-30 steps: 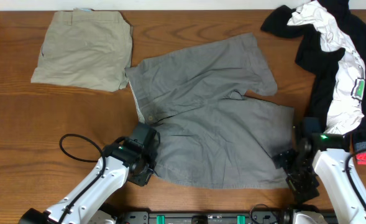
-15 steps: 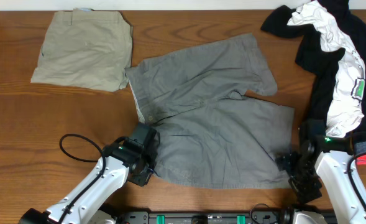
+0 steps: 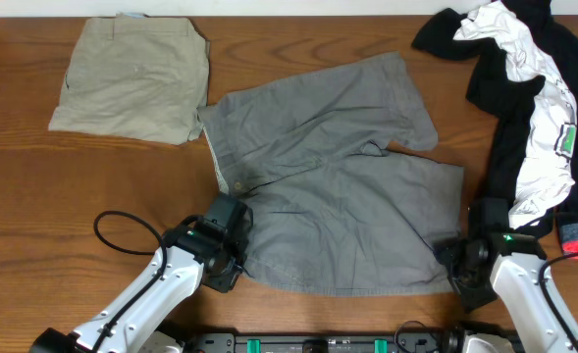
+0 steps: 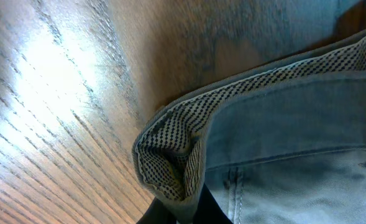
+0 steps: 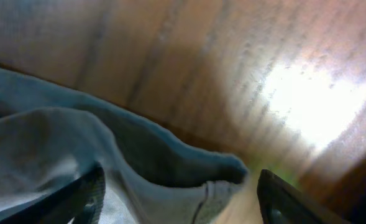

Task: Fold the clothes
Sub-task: 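Lift the leg hems and fold them up toward the waistband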

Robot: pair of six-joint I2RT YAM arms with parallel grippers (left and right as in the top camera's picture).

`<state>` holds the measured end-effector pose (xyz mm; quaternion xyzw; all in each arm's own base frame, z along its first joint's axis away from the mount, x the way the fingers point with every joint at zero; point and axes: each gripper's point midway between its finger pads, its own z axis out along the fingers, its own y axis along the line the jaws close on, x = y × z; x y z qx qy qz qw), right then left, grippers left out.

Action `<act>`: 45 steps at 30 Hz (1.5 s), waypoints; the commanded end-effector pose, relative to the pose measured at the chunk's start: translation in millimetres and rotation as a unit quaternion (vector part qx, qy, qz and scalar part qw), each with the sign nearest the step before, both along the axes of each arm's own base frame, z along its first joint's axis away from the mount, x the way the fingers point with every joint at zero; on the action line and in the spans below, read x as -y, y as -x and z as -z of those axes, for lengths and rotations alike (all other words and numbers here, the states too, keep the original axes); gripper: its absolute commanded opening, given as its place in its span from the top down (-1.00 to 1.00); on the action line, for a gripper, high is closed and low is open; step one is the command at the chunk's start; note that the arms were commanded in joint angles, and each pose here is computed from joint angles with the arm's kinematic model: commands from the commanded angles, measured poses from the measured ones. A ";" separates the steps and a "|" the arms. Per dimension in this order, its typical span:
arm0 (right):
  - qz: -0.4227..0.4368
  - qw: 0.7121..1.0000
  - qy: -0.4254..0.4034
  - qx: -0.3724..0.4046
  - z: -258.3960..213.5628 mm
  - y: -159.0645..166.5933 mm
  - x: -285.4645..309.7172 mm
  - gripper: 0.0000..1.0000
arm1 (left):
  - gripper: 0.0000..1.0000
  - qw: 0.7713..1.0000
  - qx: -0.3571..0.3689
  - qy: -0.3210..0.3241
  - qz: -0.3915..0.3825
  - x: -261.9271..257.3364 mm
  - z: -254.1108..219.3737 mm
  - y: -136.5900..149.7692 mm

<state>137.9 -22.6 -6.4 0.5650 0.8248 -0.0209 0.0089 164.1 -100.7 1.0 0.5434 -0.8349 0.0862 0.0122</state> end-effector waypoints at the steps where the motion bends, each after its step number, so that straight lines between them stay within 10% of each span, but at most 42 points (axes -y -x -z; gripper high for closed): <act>1: 0.007 1.000 0.015 -0.018 19.3 16.9 4.6 -0.31 | 0.87 1.000 0.014 -0.008 -0.002 -3.1 -3.2 -6.3; 7: 0.003 1.000 0.010 -0.008 22.7 13.9 2.9 0.95 | 0.88 1.000 0.014 -0.009 -0.002 -3.2 -3.0 -6.0; 15: -0.076 0.996 0.001 0.037 2.4 -21.5 1.1 0.97 | 0.88 0.999 0.027 -0.006 0.021 -1.1 -4.7 -10.2; 26: -0.197 0.972 0.075 0.105 -104.9 -91.9 24.2 0.97 | 0.88 0.952 0.233 -0.011 0.199 -2.3 -81.5 -69.3; 45: -0.246 0.934 0.159 0.206 -206.8 -89.2 34.8 0.98 | 0.88 0.861 0.416 -0.156 0.246 -55.7 -212.8 -63.7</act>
